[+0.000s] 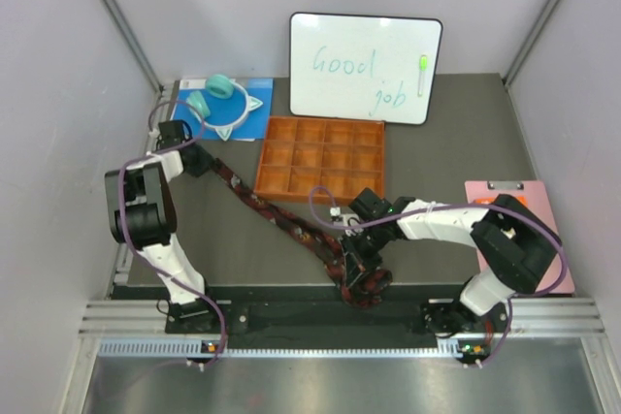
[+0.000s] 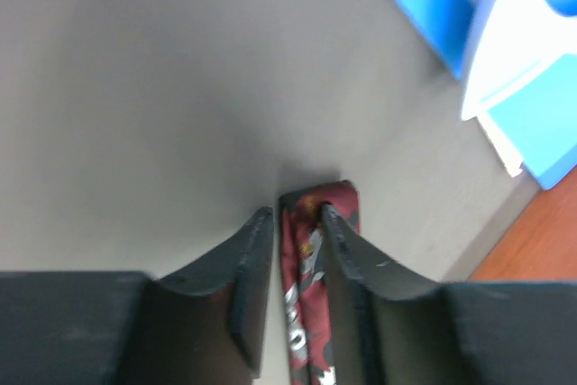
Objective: Roll the ties
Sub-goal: Flatten out the tie at the center of the board.
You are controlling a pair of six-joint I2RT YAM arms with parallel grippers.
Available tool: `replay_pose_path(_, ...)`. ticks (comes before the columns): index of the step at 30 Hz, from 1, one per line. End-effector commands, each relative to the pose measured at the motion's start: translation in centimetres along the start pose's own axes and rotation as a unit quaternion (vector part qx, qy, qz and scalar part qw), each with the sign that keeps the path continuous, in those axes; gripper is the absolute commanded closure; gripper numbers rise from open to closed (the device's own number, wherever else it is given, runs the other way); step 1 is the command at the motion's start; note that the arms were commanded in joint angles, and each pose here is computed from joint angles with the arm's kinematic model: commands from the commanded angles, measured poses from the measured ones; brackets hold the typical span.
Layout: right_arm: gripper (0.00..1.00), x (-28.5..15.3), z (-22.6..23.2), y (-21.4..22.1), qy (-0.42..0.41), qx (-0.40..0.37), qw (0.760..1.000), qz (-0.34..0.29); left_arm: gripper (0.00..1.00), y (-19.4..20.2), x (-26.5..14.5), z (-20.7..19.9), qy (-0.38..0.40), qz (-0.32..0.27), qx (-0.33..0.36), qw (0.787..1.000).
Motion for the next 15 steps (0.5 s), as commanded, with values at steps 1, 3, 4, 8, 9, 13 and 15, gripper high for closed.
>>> replay_pose_path(1, 1.00, 0.2, -0.2, 0.5, -0.014, -0.008, 1.000, 0.014, 0.69, 2.0, 2.5, 1.6, -0.039, 0.027, 0.011, 0.999)
replay_pose_path(3, 1.00, 0.3, -0.2, 0.4, -0.016, -0.004, 1.000, 0.017, 0.72, 2.3, 3.0, 1.6, -0.039, 0.027, 0.013, 0.999)
replay_pose_path(4, 1.00, 0.4, -0.2, 0.4, -0.015, -0.003, 1.000, 0.018, 0.74, 2.4, 3.1, 1.5, -0.037, 0.027, 0.015, 0.999)
replay_pose_path(8, 1.00, 0.6, -0.3, 0.1, -0.016, -0.002, 1.000, 0.022, 0.80, 2.5, 3.2, 1.2, -0.027, 0.030, 0.020, 0.999)
replay_pose_path(9, 1.00, 0.8, -0.5, 0.1, -0.015, 0.001, 1.000, 0.026, 0.83, 2.4, 3.0, 1.1, -0.025, 0.026, 0.021, 0.999)
replay_pose_path(13, 1.00, 1.0, -0.5, -0.4, -0.013, 0.005, 0.999, 0.030, 0.98, 2.2, 2.7, 0.8, -0.017, 0.021, 0.021, 0.999)
replay_pose_path(15, 1.00, 1.0, -0.4, -0.8, -0.012, 0.004, 0.999, 0.030, 1.00, 1.8, 2.0, 0.3, -0.010, 0.013, 0.020, 1.000)
Point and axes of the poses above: each gripper's point midway between its finger pads, its own x axis out along the fingers, its own z axis along the line the jaws close on, y = z × x, the point moved 6 cm from there along -x, back along the fingers, and after that the axes turned 8 degrees about -x, right-handed, at the moved point
